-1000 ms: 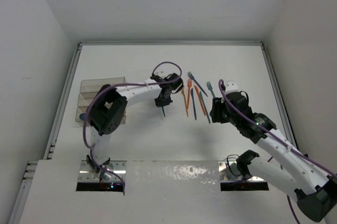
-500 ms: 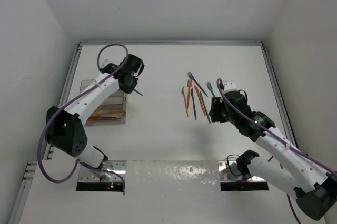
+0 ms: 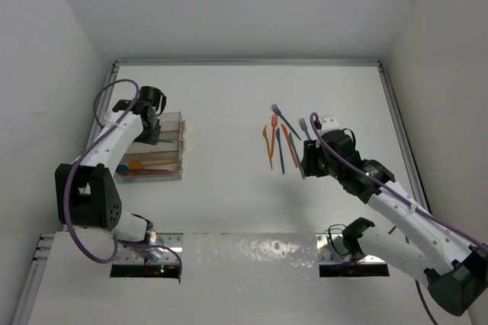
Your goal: Sort the eating utensils into containers
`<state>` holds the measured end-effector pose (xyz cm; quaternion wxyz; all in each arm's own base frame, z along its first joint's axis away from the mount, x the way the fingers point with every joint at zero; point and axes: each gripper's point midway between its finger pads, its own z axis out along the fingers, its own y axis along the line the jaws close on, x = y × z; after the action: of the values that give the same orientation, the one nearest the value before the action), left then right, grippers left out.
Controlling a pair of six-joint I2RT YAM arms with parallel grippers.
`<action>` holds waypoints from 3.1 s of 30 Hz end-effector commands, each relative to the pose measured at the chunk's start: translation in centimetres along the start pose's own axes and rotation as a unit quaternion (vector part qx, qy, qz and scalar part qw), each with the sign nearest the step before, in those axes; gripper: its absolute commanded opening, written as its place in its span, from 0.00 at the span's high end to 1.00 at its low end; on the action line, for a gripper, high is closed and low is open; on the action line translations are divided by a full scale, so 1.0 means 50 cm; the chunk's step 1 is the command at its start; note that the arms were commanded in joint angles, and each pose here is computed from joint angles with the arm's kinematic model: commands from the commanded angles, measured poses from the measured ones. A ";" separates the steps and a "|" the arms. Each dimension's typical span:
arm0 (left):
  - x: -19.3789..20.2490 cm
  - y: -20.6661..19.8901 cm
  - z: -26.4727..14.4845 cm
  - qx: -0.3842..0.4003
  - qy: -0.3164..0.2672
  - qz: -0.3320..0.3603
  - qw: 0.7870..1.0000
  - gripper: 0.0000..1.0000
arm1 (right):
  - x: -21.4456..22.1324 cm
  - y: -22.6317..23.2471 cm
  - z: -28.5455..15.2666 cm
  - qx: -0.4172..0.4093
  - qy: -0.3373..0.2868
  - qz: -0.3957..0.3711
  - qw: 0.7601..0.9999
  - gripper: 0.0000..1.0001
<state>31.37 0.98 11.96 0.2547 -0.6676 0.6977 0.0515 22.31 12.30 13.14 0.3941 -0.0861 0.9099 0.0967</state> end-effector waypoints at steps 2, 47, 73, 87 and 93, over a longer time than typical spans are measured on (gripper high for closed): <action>-0.023 0.013 0.029 -0.013 -0.002 -0.053 0.998 1.00 | -0.044 0.006 -0.006 -0.003 -0.032 0.003 0.999 0.52; 0.054 -0.144 -0.091 0.217 0.068 0.202 0.953 0.27 | 0.009 0.005 0.123 0.034 0.042 0.007 0.998 0.56; 0.211 -0.073 -0.184 0.374 0.130 0.442 0.805 0.16 | 0.079 0.034 0.314 0.054 0.169 0.039 0.983 0.67; 0.319 -0.090 -0.262 0.470 0.197 0.462 0.726 0.16 | 0.021 0.027 0.281 0.044 0.108 0.009 0.993 1.00; 0.418 -0.098 -0.354 0.537 0.243 0.457 0.666 0.16 | -0.069 0.066 0.206 -0.021 0.034 -0.003 0.999 1.00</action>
<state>30.93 -21.89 17.03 0.3126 -0.0357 0.8943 -0.3182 30.05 16.98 4.97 0.3035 -0.0794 0.9469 0.0704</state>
